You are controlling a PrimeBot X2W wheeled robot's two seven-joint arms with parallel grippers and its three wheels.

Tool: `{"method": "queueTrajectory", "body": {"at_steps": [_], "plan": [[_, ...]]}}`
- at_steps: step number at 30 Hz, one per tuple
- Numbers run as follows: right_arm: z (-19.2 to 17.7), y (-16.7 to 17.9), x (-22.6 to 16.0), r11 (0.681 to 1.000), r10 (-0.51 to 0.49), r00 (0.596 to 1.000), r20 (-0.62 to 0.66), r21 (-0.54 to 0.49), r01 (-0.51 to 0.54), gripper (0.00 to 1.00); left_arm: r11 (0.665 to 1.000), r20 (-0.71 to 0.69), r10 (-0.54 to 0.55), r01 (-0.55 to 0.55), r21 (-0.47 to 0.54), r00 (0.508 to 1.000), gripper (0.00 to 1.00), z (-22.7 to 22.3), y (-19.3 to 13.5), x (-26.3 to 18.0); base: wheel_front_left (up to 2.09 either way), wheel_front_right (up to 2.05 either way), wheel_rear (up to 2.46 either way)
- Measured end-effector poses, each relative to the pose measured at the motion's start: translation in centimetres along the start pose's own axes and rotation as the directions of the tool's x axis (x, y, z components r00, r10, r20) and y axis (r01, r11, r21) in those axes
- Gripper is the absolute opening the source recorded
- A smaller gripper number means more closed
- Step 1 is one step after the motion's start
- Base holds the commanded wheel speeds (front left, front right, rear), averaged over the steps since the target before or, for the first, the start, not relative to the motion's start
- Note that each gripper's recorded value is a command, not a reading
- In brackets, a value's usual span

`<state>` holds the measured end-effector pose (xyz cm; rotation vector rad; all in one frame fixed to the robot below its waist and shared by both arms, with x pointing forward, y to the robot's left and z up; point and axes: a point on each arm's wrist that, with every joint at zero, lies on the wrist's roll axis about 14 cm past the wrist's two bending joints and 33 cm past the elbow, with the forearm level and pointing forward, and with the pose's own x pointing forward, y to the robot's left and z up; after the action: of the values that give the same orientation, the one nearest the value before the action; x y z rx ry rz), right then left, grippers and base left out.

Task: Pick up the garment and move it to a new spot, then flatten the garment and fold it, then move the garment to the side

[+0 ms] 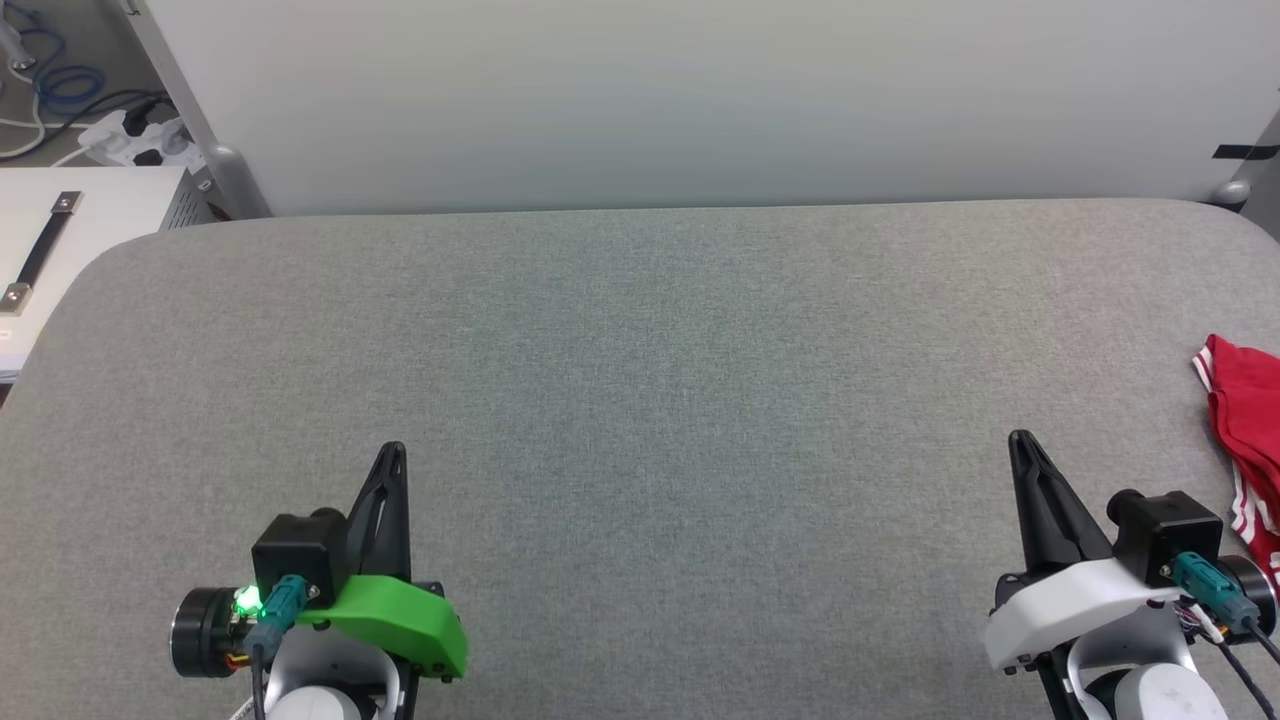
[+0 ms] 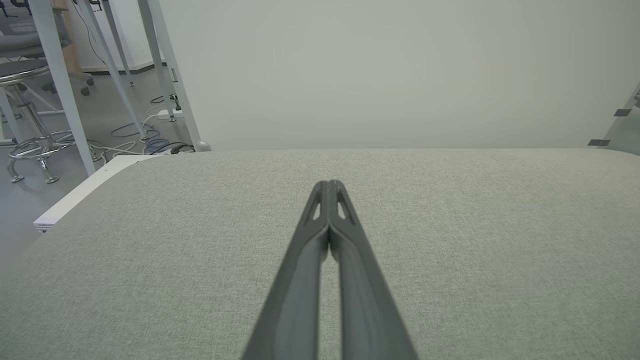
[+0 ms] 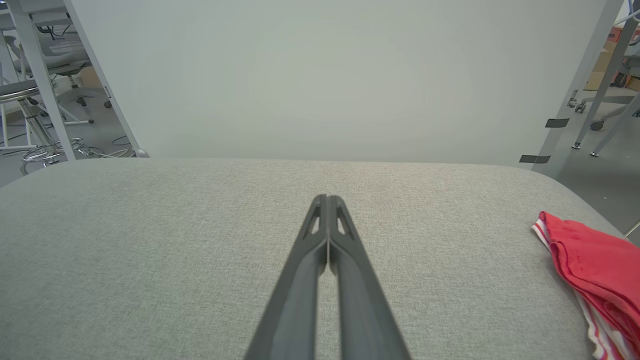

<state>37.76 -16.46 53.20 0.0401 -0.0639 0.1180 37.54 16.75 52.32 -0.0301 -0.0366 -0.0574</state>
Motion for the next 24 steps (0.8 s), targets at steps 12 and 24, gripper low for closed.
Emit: {"method": "queueTrajectory", "body": {"at_steps": [12,24], "plan": [[-0.05,0.17,-0.05,1.0,0.005,1.0,-0.018,-0.021,-0.006,0.0,1.0,-0.007,0.013,-0.013,0.019,1.0,0.0,0.18,0.24,-0.06,0.0,0.0,0.0],[-0.07,0.33,-0.13,0.999,0.01,0.999,-0.036,-0.05,-0.011,0.0,0.999,-0.024,0.027,-0.026,0.045,0.999,0.0,0.23,0.53,-0.15,0.0,0.0,0.0]]}}
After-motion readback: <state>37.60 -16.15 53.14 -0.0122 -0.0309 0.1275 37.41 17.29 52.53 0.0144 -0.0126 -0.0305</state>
